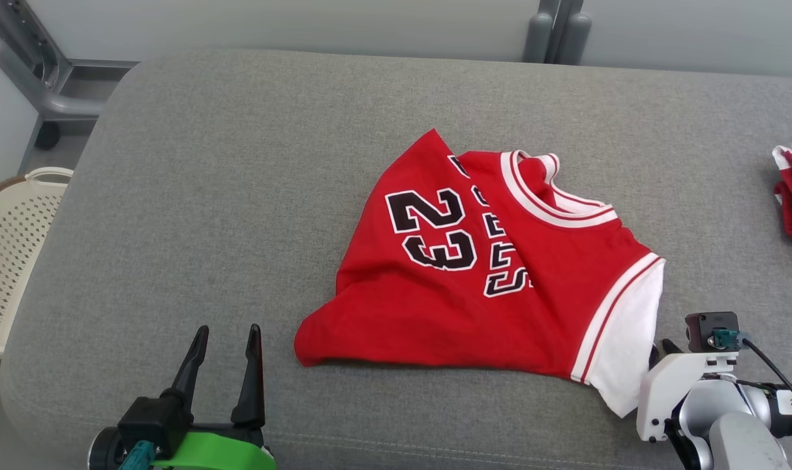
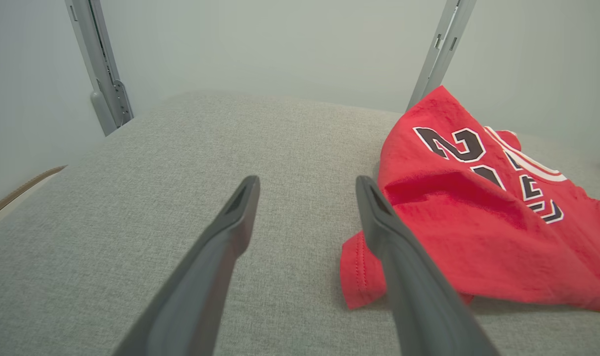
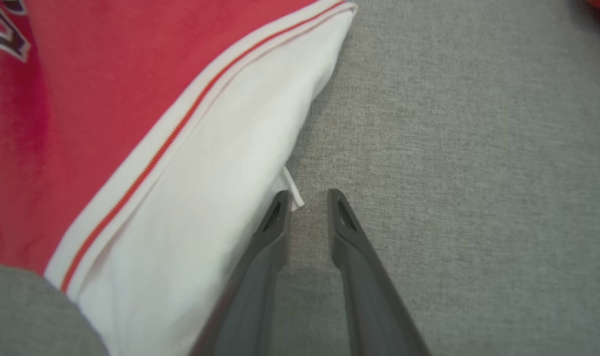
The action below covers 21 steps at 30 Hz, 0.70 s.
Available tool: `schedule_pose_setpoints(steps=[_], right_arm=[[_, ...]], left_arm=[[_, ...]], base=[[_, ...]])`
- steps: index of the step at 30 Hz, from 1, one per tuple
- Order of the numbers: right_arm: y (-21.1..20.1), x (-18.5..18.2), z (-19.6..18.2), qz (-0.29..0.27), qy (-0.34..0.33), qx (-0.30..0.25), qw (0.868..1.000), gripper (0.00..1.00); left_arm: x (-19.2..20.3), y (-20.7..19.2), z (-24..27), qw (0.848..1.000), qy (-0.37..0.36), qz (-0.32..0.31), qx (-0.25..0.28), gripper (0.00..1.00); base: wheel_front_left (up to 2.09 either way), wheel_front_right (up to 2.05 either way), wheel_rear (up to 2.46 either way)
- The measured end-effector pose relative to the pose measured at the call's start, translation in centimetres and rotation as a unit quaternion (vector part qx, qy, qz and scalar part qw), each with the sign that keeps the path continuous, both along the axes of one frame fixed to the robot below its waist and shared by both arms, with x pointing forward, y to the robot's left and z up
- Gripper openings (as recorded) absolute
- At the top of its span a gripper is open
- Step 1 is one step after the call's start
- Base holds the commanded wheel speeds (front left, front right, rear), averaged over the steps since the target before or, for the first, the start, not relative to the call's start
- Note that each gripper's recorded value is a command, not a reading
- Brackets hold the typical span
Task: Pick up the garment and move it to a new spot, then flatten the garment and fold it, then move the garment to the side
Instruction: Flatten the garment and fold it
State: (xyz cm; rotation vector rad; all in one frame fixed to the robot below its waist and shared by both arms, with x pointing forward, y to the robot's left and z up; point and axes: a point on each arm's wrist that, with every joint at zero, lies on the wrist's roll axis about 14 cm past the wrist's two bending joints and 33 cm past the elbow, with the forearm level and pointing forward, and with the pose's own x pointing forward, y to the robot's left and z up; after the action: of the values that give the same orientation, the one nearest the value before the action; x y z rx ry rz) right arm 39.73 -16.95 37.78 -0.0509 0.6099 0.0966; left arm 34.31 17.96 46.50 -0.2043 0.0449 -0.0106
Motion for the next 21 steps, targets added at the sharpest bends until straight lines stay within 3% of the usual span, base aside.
schedule_pose_setpoints(steps=[2,3,11,21], right_arm=[[0.2,0.1,-0.3,0.002,0.006,0.001,1.0,0.16],[0.2,0.2,-0.4,0.002,0.007,0.002,1.0,0.01],[-0.7,0.9,0.0,-0.017,-0.012,0.005,1.0,0.0],[-7.2,-0.7,1.4,-0.114,-0.039,-0.008,0.993,0.0]], left_arm=[[0.0,0.1,0.0,1.0,0.001,0.002,0.0,1.0],[0.0,0.2,-0.1,1.0,0.001,0.003,0.0,1.0],[0.0,0.2,-0.1,1.0,0.002,0.003,0.0,1.0],[0.0,-0.5,0.3,1.0,-0.006,-0.007,-0.002,1.0]], base=[[0.0,0.0,0.0],[0.0,0.0,0.0],[0.0,0.0,0.0],[0.0,0.0,0.0]])
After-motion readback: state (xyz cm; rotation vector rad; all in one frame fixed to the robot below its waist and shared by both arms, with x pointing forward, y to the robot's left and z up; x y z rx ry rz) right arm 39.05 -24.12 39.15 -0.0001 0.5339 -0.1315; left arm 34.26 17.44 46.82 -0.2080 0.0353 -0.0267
